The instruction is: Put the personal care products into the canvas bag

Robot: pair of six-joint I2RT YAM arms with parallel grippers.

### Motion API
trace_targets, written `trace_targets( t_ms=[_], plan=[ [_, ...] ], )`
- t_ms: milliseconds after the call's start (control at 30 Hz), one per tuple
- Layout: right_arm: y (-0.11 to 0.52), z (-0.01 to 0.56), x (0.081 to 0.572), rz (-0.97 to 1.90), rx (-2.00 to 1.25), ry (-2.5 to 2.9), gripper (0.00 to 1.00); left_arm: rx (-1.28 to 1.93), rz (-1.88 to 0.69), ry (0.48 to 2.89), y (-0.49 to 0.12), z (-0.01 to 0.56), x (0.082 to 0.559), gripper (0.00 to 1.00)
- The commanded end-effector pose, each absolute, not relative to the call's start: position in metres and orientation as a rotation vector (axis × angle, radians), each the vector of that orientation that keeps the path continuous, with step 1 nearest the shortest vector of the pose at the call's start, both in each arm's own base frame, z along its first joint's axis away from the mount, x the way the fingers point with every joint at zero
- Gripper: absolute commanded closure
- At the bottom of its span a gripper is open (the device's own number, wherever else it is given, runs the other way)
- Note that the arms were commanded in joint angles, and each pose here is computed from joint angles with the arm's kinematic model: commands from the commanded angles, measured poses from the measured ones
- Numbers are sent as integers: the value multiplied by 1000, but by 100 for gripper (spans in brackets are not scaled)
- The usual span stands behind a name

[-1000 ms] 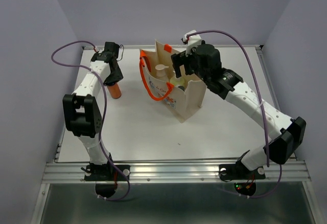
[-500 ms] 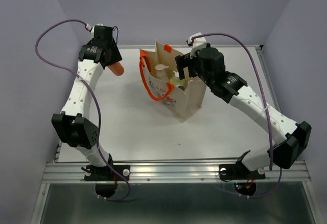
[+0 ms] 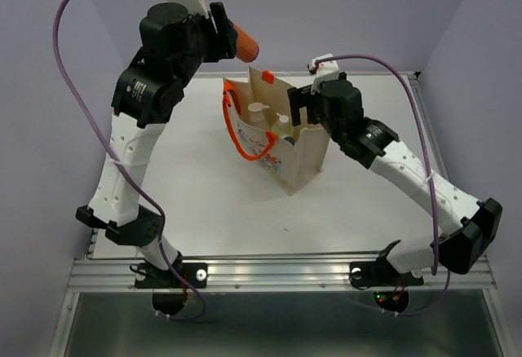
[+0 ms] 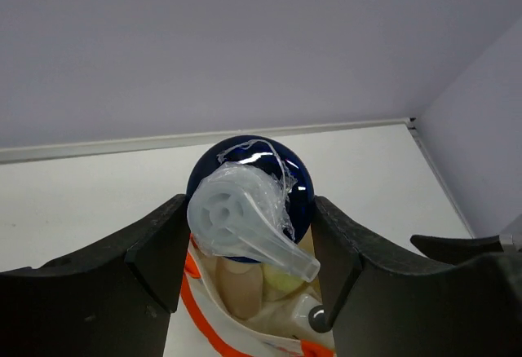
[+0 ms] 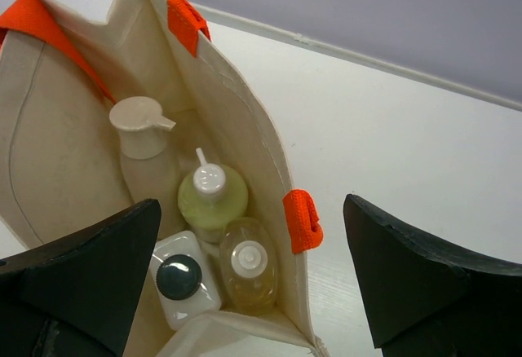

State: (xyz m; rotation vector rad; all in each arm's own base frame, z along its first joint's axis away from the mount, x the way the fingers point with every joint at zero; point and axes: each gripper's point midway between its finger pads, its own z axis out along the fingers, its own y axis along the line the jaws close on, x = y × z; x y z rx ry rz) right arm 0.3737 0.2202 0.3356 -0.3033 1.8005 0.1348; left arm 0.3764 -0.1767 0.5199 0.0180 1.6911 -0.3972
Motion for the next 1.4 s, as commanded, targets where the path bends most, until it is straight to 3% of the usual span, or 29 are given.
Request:
trace_targets(
  t_ms=[0, 367, 667, 800, 967, 1367],
  plan=[
    [203, 359, 374, 117, -198, 1747, 0, 134, -458, 1589, -208, 542, 377, 100],
    [182, 355, 372, 29, -126, 1749, 0, 226, -349, 1838, -254, 436, 427, 100],
    [175, 315, 373, -42, -145, 1851, 0, 112, -81, 1970, -230, 377, 456, 100],
    [184, 294, 376, -10, -179, 1918, 5, 63, -29, 1968, -222, 376, 459, 100],
    [187, 273, 382, -15, -199, 1982, 18, 54, -87, 1932, -228, 388, 460, 100],
    [185, 264, 382, -14, -196, 2005, 21, 33, -216, 1820, -241, 422, 461, 100]
  ],
)
